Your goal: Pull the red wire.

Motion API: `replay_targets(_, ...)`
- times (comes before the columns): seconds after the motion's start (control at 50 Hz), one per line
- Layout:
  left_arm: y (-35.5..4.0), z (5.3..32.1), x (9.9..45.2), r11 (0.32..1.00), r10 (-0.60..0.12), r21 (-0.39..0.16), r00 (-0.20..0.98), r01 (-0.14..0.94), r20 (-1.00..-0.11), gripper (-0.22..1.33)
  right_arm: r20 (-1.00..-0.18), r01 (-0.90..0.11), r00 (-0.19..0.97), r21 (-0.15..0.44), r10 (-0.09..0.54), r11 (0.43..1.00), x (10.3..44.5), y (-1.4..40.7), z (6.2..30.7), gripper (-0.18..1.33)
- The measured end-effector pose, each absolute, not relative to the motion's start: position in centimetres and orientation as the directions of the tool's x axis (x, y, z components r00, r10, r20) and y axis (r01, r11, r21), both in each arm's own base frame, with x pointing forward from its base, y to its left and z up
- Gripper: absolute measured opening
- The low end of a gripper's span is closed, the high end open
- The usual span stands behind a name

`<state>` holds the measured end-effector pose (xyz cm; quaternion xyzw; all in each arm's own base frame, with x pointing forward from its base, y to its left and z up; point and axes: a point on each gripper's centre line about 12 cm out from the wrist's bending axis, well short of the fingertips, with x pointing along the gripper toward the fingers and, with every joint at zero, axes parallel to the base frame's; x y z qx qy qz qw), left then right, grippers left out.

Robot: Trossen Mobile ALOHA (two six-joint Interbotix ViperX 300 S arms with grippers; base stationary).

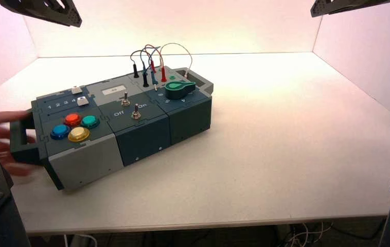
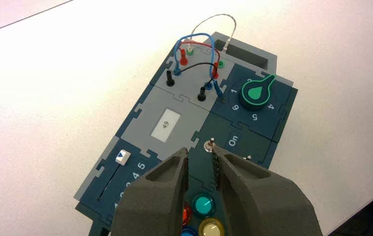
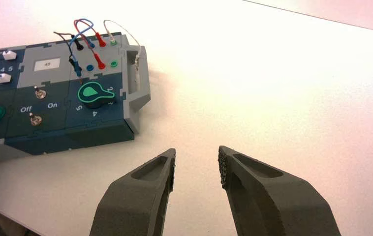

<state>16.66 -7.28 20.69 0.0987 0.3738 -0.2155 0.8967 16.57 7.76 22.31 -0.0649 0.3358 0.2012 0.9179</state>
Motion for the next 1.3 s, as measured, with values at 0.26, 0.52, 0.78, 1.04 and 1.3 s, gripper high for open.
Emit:
replay_targets(0.26, -7.3, 20.7, 16.7, 0.888, -0.313, 0.016, 0.628, 0.460, -0.713, 0.59, -0.645, -0.413, 0.691, 0.017, 0.326, 0.911, 16.5, 7.8, 22.3, 0.94)
replay_targets(0.52, -7.3, 20.7, 16.7, 0.887, -0.313, 0.018, 0.628, 0.462, -0.713, 0.59, -0.646, -0.413, 0.690, 0.017, 0.325, 0.911, 16.5, 7.8, 22.2, 0.94)
replay_targets(0.78, -7.3, 20.7, 16.7, 0.887, -0.313, 0.017, 0.630, 0.461, -0.711, 0.59, -0.653, -0.414, 0.685, 0.017, 0.324, 0.910, 16.6, 7.8, 22.1, 0.94)
replay_targets(1.04, -7.3, 20.7, 16.6, 0.889, -0.315, 0.009, 0.626, 0.457, -0.714, 0.59, -0.668, -0.483, 0.647, 0.015, 0.368, 0.876, 16.1, 9.1, 22.2, 0.94)
replay_targets(1.3, -7.2, 20.6, 16.6, 0.899, -0.308, -0.008, 0.618, 0.439, -0.723, 0.59, -0.723, -0.576, 0.564, 0.001, 0.399, 0.817, 16.7, 11.8, 22.0, 0.92)
